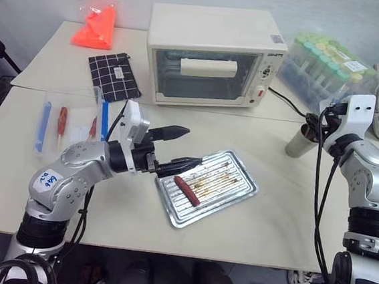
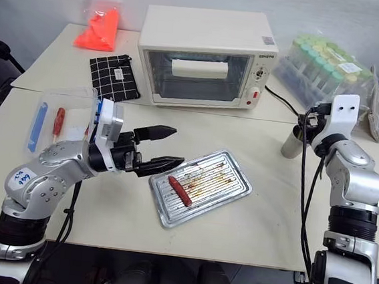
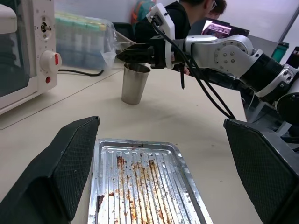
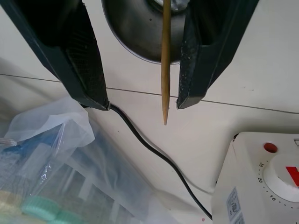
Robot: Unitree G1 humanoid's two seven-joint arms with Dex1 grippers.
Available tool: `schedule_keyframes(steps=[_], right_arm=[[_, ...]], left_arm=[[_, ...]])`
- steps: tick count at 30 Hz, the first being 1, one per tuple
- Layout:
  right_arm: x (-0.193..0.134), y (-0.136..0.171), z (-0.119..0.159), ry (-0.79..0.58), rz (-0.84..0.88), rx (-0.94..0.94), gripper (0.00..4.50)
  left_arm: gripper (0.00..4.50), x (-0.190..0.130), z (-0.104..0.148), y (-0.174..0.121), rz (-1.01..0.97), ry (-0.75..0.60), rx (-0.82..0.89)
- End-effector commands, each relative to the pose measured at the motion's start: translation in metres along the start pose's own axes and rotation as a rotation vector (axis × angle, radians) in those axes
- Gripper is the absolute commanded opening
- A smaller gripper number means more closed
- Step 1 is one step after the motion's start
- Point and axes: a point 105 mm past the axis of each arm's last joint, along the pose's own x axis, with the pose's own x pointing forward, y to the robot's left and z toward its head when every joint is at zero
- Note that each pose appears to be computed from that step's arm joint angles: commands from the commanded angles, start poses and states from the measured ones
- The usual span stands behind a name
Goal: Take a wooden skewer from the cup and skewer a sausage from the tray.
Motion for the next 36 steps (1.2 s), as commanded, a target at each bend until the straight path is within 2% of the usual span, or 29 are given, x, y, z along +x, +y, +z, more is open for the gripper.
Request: schedule_keyframes(steps=[1,4,9,16,19,22,25,27,30,34,36], right_arm=[[-0.002,-0.003,0.02,-0.068,-0.009,0.02,1.06],[-0.001,-0.003,0.021,-0.071,-0.01,0.02,0.26],[-0.006,-0.006,0.036,-0.106,-0.024,0.028,0.26],[-0.032,-0.009,0.122,-0.251,-0.006,0.059,0.26],[-0.043,-0.005,0.144,-0.261,0.024,0.095,0.26],[-0.055,0.01,0.158,-0.227,0.102,0.224,0.26],[-0.063,0.019,0.152,-0.18,0.114,0.122,0.26],[-0.062,0.015,0.131,-0.126,0.069,0.006,0.26],[-0.057,0.004,0.094,-0.034,0.02,0.016,0.75],[-0.05,0.001,0.062,0.027,-0.022,-0.01,1.76],[-0.044,0.0,0.055,0.021,-0.032,0.015,1.76]], left_arm=[[4.5,0.0,0.013,-0.001,0.003,-0.033,0.057],[4.5,0.001,0.014,0.001,0.004,-0.035,0.061],[4.5,0.006,0.016,0.003,-0.006,-0.04,0.069],[4.5,0.011,0.022,0.009,-0.009,-0.057,0.104],[4.5,0.011,0.024,0.011,-0.007,-0.068,0.116],[4.5,0.013,0.027,0.013,-0.003,-0.085,0.123],[4.5,0.013,0.027,0.013,-0.003,-0.09,0.121],[4.5,0.014,0.025,0.013,-0.002,-0.091,0.116],[4.5,0.015,0.023,0.013,-0.003,-0.089,0.114],[4.5,0.015,0.024,0.013,0.001,-0.091,0.117],[4.5,0.015,0.024,0.013,0.002,-0.09,0.117]])
